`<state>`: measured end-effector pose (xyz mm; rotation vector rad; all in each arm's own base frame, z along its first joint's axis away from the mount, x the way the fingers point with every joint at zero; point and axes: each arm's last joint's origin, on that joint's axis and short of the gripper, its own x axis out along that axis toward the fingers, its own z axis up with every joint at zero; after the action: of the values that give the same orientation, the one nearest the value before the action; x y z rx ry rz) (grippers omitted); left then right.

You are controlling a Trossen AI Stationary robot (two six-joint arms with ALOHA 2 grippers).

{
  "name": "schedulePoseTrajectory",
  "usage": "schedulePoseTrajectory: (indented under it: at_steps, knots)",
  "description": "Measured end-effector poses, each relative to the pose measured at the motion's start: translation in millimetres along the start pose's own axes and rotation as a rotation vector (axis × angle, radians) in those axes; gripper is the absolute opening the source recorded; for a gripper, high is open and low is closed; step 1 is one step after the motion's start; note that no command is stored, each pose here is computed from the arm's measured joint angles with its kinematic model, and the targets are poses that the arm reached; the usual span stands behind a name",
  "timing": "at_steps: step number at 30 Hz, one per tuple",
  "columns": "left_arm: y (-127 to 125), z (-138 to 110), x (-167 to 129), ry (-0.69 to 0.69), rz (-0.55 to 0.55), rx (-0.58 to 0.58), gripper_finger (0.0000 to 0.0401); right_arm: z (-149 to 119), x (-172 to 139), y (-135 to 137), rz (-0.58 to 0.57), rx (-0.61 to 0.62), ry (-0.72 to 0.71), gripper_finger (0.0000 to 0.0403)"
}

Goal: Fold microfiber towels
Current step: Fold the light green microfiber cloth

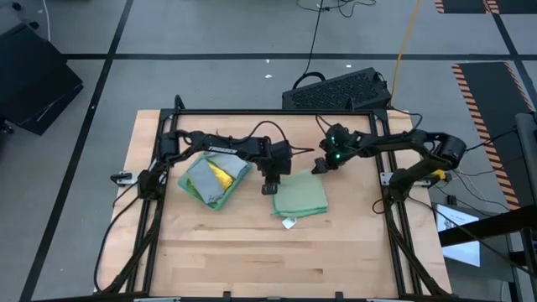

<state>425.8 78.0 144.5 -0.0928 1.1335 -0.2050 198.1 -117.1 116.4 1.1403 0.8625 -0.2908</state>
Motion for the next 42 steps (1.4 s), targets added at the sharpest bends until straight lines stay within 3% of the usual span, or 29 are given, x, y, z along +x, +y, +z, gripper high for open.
schedulePoseTrajectory:
  at_steps: [5,12,14,22,34,37,42]
  knots:
    - [-6,1,2,0.013,0.04,0.001,0.0029,-7,5,6,0.028,-0.063,0.051,0.0177]
    - [-7,3,-2,0.01,0.074,-0.003,0.0009,-2,4,10,0.059,-0.139,0.003,0.0024]
    - [-8,4,-6,0.004,0.083,0.003,0.0016,0,2,10,0.069,-0.152,-0.012,0.0011]
    - [-13,15,-31,-0.079,0.146,0.032,0.0008,-7,-13,15,0.07,-0.215,0.008,0.0063]
    - [-27,20,-28,-0.104,0.146,0.106,0.0015,5,-50,-15,0.052,-0.048,-0.087,0.0275]
    - [-27,21,-28,-0.101,0.147,0.14,0.0021,13,-48,-16,0.067,-0.095,-0.133,0.0292]
    - [-27,21,-28,-0.1,0.148,0.157,0.0007,21,-36,-18,0.119,-0.176,-0.11,0.0283]
